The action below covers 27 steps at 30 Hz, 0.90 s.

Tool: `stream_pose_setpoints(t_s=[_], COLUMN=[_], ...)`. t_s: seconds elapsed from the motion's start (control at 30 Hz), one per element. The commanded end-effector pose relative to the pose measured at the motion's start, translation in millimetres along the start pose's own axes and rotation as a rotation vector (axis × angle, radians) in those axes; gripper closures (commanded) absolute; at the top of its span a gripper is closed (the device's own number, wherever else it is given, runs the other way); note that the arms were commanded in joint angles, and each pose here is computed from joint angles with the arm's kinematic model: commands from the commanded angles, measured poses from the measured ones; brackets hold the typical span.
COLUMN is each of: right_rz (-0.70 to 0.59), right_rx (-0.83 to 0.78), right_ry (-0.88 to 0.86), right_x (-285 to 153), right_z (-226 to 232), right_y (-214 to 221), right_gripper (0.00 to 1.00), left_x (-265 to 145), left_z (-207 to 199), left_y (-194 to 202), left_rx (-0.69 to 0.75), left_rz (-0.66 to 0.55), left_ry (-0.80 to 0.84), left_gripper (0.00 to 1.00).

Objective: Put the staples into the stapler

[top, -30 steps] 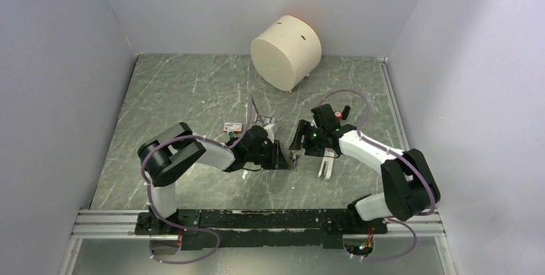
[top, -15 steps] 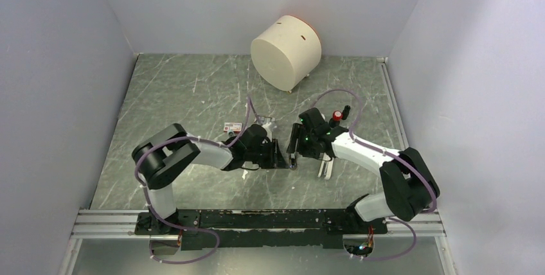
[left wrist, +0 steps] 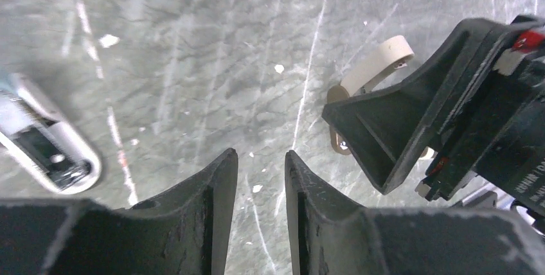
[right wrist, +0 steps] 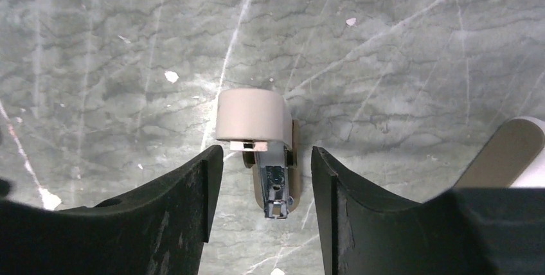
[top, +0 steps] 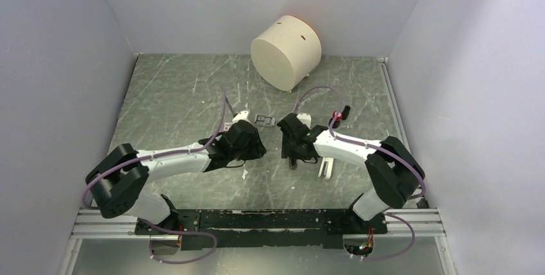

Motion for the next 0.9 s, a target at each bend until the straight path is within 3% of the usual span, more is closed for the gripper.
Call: stream_pose_setpoints(t_s=[0.0, 0.27, 0.5, 0.87], right_rz=[-0.007, 0.056, 0.043, -0.061], right_rx=[-0.008, -0.074, -0.063, -0.039], right_ry=[0.104, 0.127, 0.197, 0.231], right_x=[-0.7, 8.7, 11.0, 35.1], right_z=[-12.1, -13.8, -21.3, -42.4], right_y=[1.9, 19.5, 14.7, -41.4], right_gripper=[0.45, 0.53, 0.7, 0.71], left_x=[-20.1, -49.7, -51.7, -53.3], left_z=[8.8, 5.9, 9.5, 8.4], left_y=[-28.4, -55.5, -54.3, -47.6], left_rx=[0.029, 0.037, 0.047, 0.047], left_rz=[-0.11, -0.217, -0.211, -0.18], left_ry=[-0.083, -0.095, -0.109, -0.086], left_gripper=[0.61, 0.59, 0.57, 0.57])
Point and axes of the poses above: each gripper's point midway between its finger pads, its own x axis out along the fingers, its own z axis along the line the jaws close on, y = z × x, the point moved 1 cm from there along -x, back along the fingers, and after that the axes turned 7 degrees about -x, right-handed, at the moved point
